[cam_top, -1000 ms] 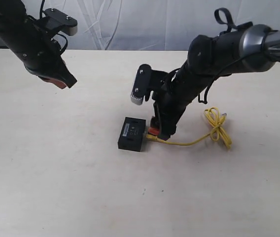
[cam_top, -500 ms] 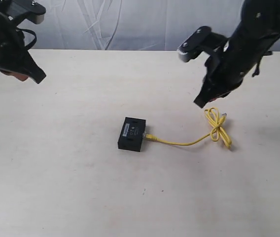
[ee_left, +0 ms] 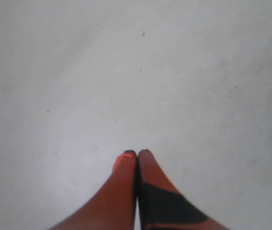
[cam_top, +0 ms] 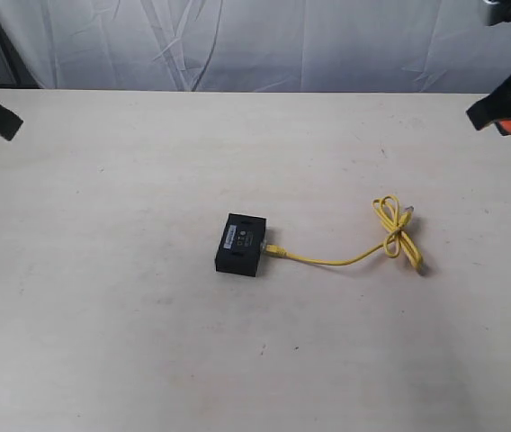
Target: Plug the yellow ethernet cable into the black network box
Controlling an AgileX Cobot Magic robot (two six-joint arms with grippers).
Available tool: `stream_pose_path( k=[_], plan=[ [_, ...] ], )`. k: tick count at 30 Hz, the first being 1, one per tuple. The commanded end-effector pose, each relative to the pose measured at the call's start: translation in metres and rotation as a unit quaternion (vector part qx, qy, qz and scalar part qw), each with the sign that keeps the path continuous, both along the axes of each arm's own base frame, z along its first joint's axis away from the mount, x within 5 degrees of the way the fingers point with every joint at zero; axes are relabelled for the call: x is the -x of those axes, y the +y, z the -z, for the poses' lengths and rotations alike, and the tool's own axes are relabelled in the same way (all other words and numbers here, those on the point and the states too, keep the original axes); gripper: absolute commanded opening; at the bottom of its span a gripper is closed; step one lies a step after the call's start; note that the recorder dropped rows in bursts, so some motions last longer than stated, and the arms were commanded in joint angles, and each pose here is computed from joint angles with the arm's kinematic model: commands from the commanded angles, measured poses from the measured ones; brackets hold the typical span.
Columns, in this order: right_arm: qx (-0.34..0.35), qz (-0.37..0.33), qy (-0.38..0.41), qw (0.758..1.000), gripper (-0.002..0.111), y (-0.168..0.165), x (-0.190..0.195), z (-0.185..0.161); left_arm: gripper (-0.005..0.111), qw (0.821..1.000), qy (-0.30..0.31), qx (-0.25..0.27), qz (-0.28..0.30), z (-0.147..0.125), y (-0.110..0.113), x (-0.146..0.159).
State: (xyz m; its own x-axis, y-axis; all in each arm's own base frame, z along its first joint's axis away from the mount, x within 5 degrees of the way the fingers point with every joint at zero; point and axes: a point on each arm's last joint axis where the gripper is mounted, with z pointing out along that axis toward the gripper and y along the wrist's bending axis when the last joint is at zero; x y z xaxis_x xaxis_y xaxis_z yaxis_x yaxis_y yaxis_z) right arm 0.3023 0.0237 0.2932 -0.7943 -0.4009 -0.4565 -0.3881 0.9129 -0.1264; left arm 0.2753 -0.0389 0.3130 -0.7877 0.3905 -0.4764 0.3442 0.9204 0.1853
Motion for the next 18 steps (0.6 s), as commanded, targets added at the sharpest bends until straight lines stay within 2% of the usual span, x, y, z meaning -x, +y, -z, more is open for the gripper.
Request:
stream_pose_path(
  k=[1,7,12,18],
  plan=[
    [-0.006,0.031,-0.057,0.998,-0.001,-0.011,0.019,-0.013,0.000,0.998,-0.064,0.021,-0.004,-0.014,0.003,0.022],
    [-0.017,0.042,-0.148,0.988,-0.001,-0.013,0.047,-0.024,0.000,0.987,-0.154,0.048,-0.009,-0.026,0.008,0.058],
    [-0.026,0.048,-0.211,0.976,-0.001,-0.014,0.073,-0.033,0.000,0.969,-0.233,0.075,-0.014,-0.029,0.012,0.091],
    [-0.041,0.059,-0.285,0.956,-0.001,-0.015,0.103,-0.041,0.000,0.953,-0.288,0.089,-0.012,-0.028,0.016,0.122]
  ],
)
